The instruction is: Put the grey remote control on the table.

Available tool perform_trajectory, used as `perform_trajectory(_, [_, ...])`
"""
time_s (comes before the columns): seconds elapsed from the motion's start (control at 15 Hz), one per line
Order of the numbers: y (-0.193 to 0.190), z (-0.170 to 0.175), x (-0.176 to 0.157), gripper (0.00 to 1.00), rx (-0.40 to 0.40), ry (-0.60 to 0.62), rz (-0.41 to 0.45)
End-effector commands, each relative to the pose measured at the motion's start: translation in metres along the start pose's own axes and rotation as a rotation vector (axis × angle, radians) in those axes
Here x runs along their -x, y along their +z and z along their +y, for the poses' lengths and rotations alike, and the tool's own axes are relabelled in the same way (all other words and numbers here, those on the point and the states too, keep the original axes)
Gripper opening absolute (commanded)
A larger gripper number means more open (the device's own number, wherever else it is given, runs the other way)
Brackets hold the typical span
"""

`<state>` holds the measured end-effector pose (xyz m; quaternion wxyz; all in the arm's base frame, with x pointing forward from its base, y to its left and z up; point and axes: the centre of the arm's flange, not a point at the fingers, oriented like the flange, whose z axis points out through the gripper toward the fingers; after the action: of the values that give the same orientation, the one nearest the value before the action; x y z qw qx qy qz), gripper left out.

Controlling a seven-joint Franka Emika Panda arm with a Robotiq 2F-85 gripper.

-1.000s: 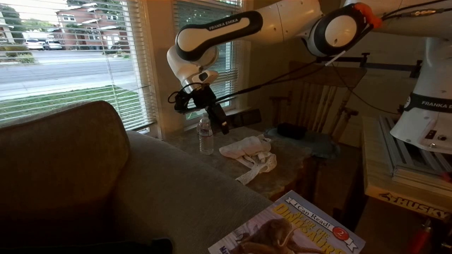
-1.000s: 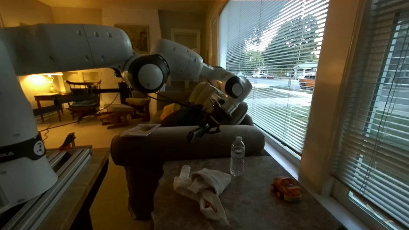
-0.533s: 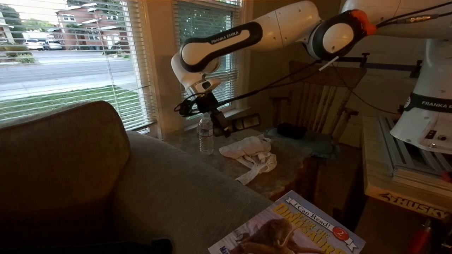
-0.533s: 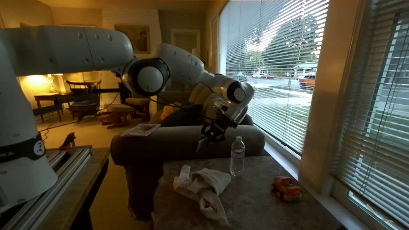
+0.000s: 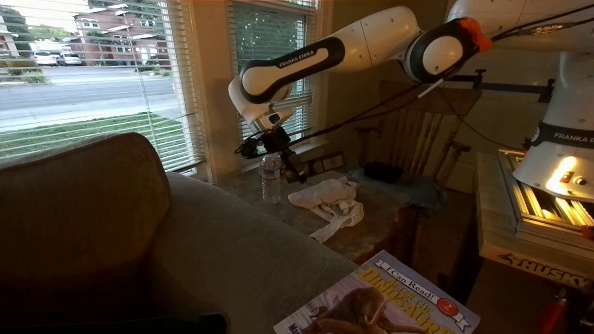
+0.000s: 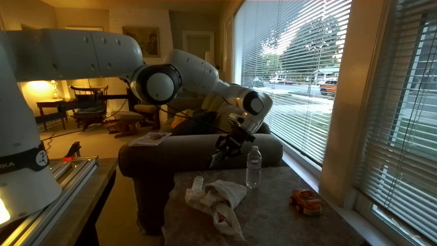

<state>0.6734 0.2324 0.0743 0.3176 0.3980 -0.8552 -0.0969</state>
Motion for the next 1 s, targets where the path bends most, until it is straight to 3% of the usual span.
perform_trajectory(0.0, [0.0,0.0,0.0,0.15,0.0,0.0,0.0])
perform_trajectory(0.07, [0.0,0.0,0.0,0.04,0.0,0.0,0.0])
perform_trajectory(0.2, [0.001,0.0,0.004,0.04,-0.125,0.055,0.026])
perform_trajectory(0.53, [0.008,-0.02,0.005,0.04,-0.299,0.129,-0.001])
perform_trajectory(0.73, [0.01,-0.024,0.01,0.04,-0.328,0.144,-0.04])
perform_trajectory(0.8, [-0.002,-0.028,0.008,0.04,-0.264,0.096,-0.014])
perform_trajectory(0.87, [-0.001,-0.028,0.008,0.15,-0.262,0.096,-0.015])
perform_trajectory(0.93, [-0.001,-0.029,0.008,0.15,-0.258,0.096,-0.015])
